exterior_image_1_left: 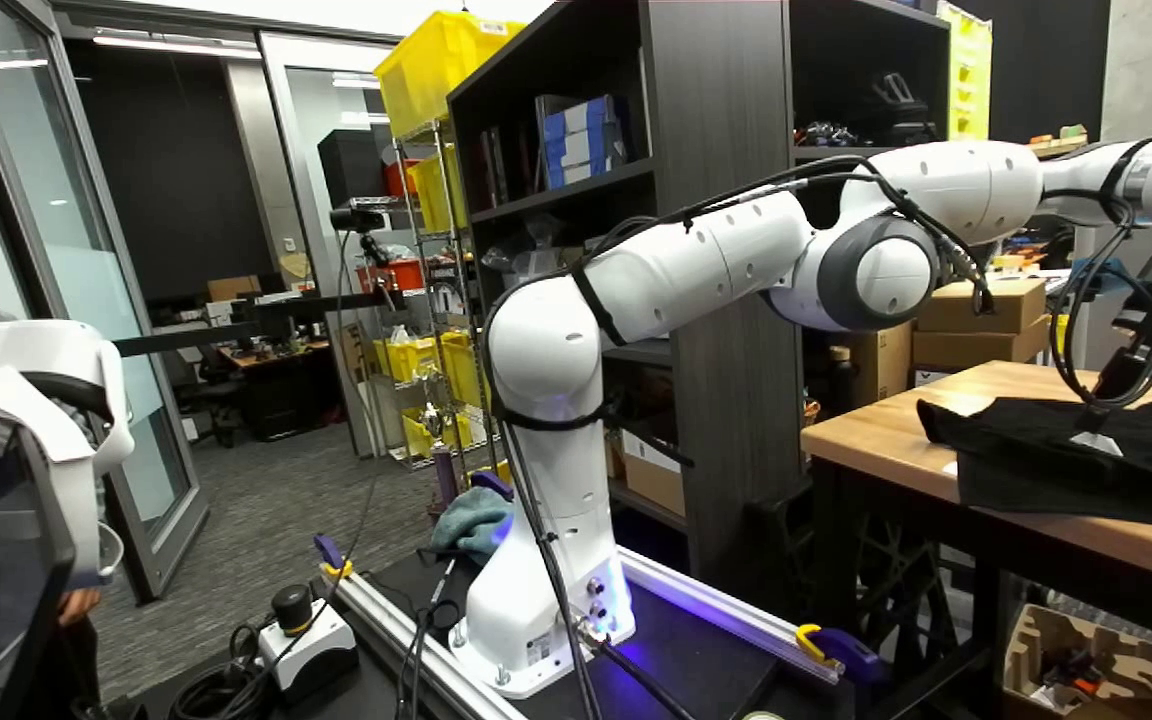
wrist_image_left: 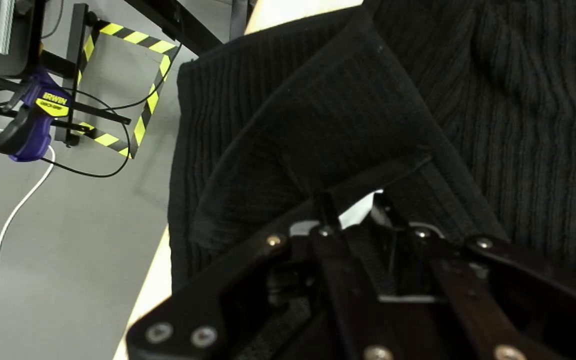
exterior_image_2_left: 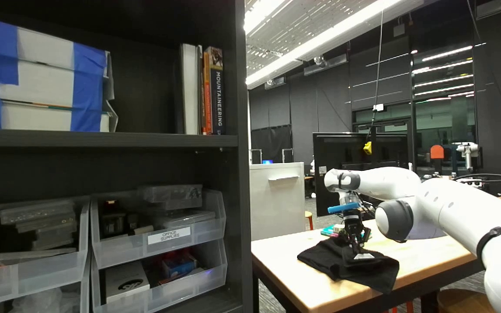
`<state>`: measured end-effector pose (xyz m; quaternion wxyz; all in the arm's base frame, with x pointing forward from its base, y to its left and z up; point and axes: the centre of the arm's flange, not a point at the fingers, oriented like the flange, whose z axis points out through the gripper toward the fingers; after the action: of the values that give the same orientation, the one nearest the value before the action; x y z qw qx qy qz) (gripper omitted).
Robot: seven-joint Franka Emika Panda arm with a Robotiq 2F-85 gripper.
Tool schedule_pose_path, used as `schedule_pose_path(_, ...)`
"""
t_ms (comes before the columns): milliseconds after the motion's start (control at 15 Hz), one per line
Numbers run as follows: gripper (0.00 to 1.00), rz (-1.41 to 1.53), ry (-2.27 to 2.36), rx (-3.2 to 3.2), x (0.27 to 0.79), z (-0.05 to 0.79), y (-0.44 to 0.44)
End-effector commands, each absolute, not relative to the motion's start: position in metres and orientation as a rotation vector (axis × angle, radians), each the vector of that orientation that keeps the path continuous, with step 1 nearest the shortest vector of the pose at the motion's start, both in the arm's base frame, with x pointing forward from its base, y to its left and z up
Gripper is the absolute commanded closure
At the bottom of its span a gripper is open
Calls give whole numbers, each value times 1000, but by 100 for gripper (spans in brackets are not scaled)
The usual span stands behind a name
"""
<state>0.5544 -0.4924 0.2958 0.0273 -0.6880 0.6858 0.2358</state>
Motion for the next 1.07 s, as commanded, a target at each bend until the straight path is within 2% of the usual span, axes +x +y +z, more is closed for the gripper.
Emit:
schedule_pose_path(0, 74, 727, 2119, -2125, 555, 296, -492)
schedule_pose_path(667, 74, 724, 2121, -2123, 555, 296, -493)
schedule_pose_path(733, 49, 724, 2121, -2123, 555, 296, -493)
schedule_pose_path(867, 43, 717, 2120, -2125, 554, 294, -493)
schedule_pose_path(1000, 31, 718, 2118, -2127, 554, 293, -492)
